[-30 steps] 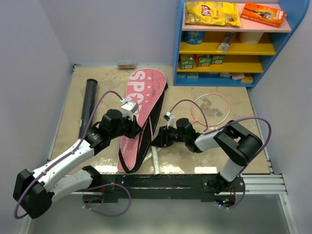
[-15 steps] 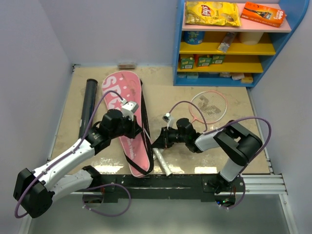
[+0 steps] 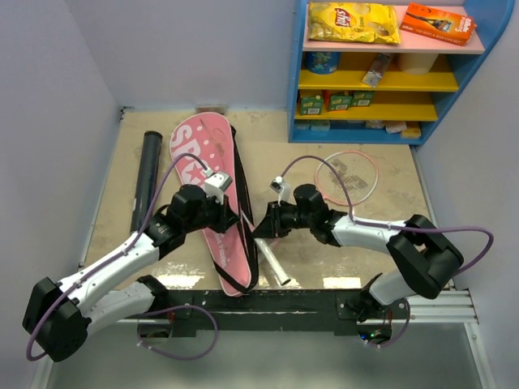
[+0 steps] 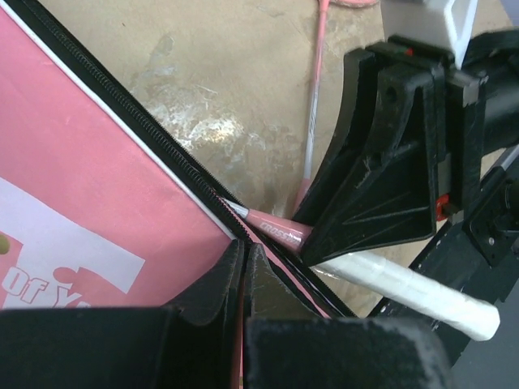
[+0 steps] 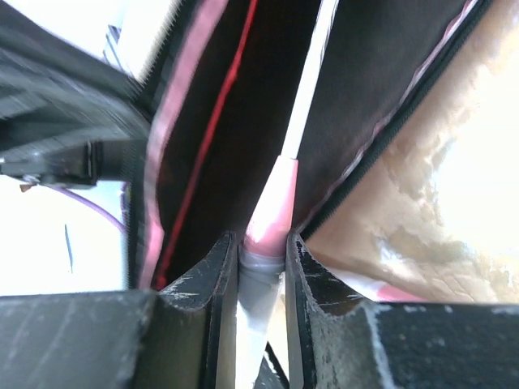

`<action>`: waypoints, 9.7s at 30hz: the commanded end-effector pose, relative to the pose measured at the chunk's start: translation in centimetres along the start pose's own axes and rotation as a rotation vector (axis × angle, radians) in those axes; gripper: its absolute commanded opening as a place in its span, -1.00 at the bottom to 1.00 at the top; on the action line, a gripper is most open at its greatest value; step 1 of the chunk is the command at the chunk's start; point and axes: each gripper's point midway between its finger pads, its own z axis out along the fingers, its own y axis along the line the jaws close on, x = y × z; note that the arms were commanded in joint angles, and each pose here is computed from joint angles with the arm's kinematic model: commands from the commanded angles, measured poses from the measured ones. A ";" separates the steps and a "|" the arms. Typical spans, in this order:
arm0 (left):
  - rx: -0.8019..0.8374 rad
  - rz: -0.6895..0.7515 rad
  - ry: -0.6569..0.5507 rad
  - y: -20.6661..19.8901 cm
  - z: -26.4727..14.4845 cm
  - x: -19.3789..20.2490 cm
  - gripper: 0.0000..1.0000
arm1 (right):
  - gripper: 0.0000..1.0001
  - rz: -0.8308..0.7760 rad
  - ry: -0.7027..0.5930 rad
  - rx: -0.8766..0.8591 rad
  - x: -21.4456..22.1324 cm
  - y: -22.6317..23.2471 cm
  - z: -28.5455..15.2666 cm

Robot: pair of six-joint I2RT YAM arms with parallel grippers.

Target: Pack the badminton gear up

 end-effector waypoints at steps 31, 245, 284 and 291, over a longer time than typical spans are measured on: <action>0.446 0.165 -0.092 -10.0 -1.4 0.4 -1.00 | -1.00 0.328 -0.302 0.024 -0.5 5.2 4.6; 0.501 0.349 -0.008 -10.7 -4.4 1.2 -1.00 | 0.15 0.104 0.134 -0.112 7.9 1.4 -5.4; 0.503 0.348 0.055 -10.8 -3.5 3.1 -1.00 | -1.00 0.069 0.085 -0.294 4.8 11.1 0.3; 0.501 0.340 0.045 -11.1 -3.3 2.9 -1.00 | -1.00 0.093 0.070 -0.306 5.9 12.0 2.5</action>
